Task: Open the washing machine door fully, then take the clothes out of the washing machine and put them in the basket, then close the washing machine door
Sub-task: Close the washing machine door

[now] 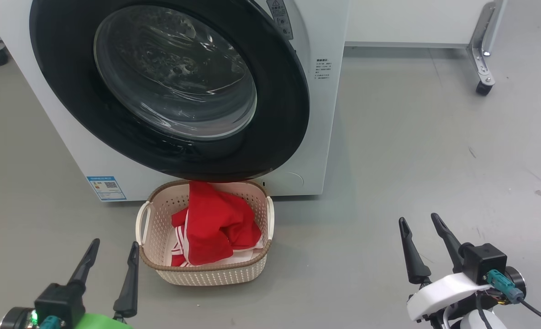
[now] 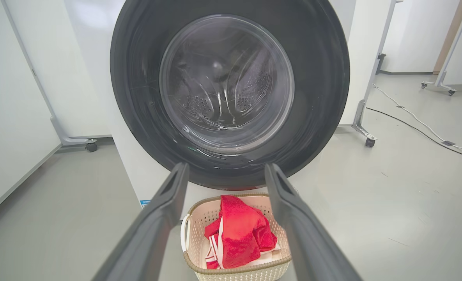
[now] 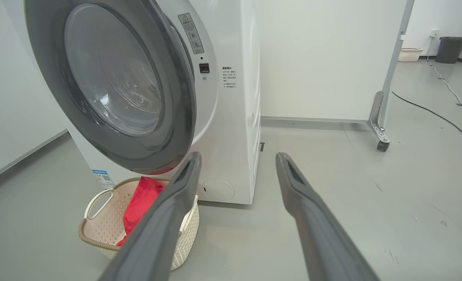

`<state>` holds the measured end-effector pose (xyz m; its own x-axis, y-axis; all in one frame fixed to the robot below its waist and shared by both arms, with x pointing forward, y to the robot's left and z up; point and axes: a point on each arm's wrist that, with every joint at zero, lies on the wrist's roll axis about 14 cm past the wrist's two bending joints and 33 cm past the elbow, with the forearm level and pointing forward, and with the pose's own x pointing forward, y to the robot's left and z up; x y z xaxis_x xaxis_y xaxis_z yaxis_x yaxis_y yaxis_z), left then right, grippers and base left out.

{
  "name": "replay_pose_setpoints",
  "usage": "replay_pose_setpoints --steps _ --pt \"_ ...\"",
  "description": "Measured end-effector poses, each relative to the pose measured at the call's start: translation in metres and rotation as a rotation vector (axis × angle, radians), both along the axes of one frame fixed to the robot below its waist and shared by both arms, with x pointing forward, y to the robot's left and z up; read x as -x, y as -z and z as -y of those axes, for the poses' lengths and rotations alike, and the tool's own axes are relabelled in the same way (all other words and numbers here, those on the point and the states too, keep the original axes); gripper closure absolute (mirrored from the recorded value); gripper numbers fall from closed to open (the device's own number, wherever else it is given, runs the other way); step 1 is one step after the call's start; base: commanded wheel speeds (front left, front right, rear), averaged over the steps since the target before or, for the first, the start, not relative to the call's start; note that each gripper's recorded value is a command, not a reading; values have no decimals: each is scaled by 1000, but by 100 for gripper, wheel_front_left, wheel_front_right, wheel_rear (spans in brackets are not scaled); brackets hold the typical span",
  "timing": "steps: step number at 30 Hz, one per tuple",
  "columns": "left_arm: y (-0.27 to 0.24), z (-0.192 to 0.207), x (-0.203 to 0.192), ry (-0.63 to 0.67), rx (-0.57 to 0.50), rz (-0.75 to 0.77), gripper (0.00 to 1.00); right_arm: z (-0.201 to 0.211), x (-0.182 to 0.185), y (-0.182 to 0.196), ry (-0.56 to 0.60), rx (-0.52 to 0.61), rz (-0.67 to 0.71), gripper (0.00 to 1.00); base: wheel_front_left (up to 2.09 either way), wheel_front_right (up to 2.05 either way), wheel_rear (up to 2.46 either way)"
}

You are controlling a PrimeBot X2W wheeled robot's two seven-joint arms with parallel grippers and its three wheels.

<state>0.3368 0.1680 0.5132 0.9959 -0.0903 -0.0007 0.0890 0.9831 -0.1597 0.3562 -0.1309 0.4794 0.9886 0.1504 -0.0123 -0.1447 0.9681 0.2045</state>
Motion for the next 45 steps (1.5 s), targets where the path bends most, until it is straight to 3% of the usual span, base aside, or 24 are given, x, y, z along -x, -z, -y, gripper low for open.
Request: replay_pose_setpoints --steps 37,38,39,40,45 --pt "25 10 6 -59 -4 -34 0 -1 6 4 0 -3 -11 0 0 0 0" --pt "25 9 6 -60 -4 -36 0 -1 6 4 1 -3 -11 49 0 0 0" --pt "26 9 7 -60 -4 -37 0 -1 6 4 1 -3 -11 89 0 0 0" --pt "27 9 7 -60 -5 -39 0 -1 6 4 1 -3 -11 100 0 0 0" --pt "28 8 7 -69 -5 -40 0 -2 5 5 -4 -3 -14 100 0 0 0"
